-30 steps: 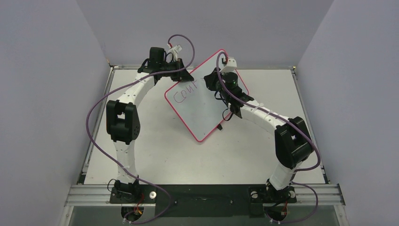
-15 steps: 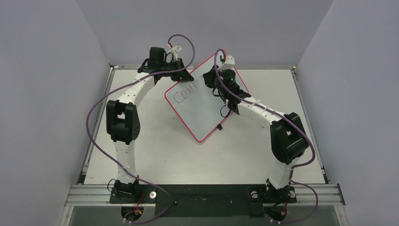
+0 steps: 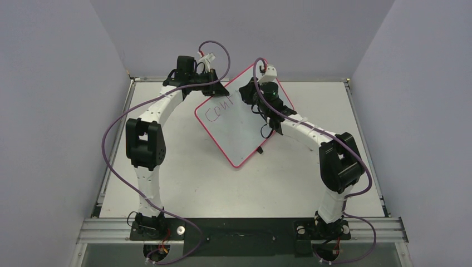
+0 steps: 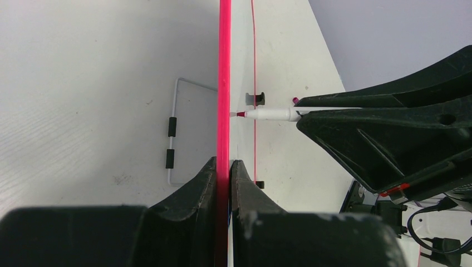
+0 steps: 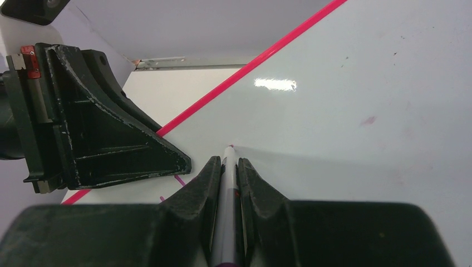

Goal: Write a sentence on the whiteboard

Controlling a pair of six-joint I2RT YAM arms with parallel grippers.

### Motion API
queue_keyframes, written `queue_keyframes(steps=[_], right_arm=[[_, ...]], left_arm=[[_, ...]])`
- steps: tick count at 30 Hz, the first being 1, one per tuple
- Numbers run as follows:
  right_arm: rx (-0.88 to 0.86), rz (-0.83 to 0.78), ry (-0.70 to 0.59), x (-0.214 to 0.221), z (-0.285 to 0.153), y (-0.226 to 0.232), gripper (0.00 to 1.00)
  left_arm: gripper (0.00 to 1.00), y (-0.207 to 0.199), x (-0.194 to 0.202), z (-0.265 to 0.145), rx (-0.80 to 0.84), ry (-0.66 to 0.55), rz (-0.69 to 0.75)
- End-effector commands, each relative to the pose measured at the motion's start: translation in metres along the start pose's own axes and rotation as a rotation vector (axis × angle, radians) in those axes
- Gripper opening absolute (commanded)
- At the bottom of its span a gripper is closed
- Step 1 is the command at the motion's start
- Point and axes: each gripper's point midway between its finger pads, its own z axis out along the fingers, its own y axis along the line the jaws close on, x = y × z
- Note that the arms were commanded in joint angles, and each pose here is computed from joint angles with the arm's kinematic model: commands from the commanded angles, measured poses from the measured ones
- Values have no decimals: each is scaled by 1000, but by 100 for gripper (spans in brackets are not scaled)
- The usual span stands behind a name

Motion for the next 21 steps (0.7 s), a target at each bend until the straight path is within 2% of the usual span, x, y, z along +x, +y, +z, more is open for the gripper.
queue_keyframes(steps=[1, 21], right_arm=[[-67, 2, -23, -12, -2, 23, 0], [-9, -33, 35, 10, -15, 3, 0]], left_arm=[[0, -9, -5, 6, -18, -19, 134], [0, -8, -6, 4, -23, -20, 137]])
